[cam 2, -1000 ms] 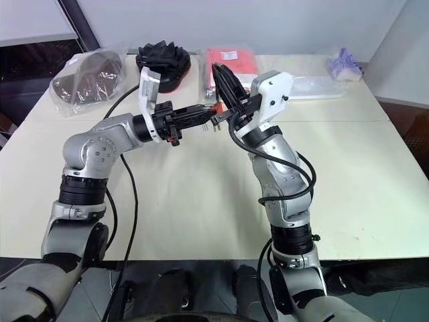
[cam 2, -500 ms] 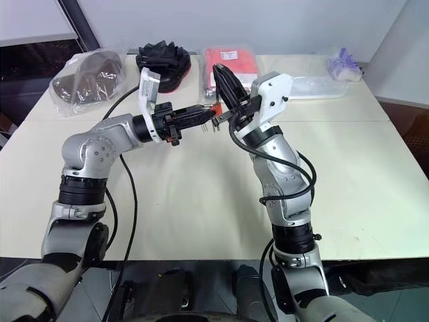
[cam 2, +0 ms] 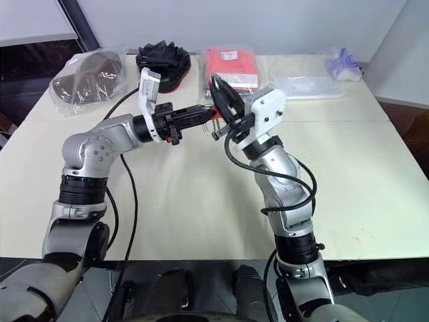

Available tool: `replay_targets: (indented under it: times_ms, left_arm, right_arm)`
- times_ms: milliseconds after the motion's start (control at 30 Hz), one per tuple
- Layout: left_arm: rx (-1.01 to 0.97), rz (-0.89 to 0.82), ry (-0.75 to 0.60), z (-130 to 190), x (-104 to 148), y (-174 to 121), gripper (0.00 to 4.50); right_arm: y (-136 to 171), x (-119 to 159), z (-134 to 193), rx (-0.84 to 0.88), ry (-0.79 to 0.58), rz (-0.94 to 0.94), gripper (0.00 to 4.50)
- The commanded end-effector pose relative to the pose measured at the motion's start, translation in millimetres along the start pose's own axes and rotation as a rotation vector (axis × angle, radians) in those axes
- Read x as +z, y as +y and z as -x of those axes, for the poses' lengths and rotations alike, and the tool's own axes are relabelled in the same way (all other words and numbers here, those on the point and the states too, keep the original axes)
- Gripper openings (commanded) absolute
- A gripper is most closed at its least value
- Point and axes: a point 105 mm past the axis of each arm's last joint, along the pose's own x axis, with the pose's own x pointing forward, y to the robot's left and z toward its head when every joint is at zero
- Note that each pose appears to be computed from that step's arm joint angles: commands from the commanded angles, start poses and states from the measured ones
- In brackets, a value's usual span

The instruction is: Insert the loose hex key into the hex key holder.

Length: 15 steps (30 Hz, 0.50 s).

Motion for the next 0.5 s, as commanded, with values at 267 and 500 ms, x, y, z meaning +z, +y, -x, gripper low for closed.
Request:
replay_targets:
  times_ms: [267,500]
  left_arm:
    - [-0.062,-0.082,-0.028,-2,12,-15,0.06]
    - [-0.079,-0.015,-0.005,-2,-4,-18,0.06]
  right_arm:
    - [-10,5,14,-0.041,0.013,-0.062,4.44]
    - [-7,17,64,-0.001,0.094,-0.111,4.44]
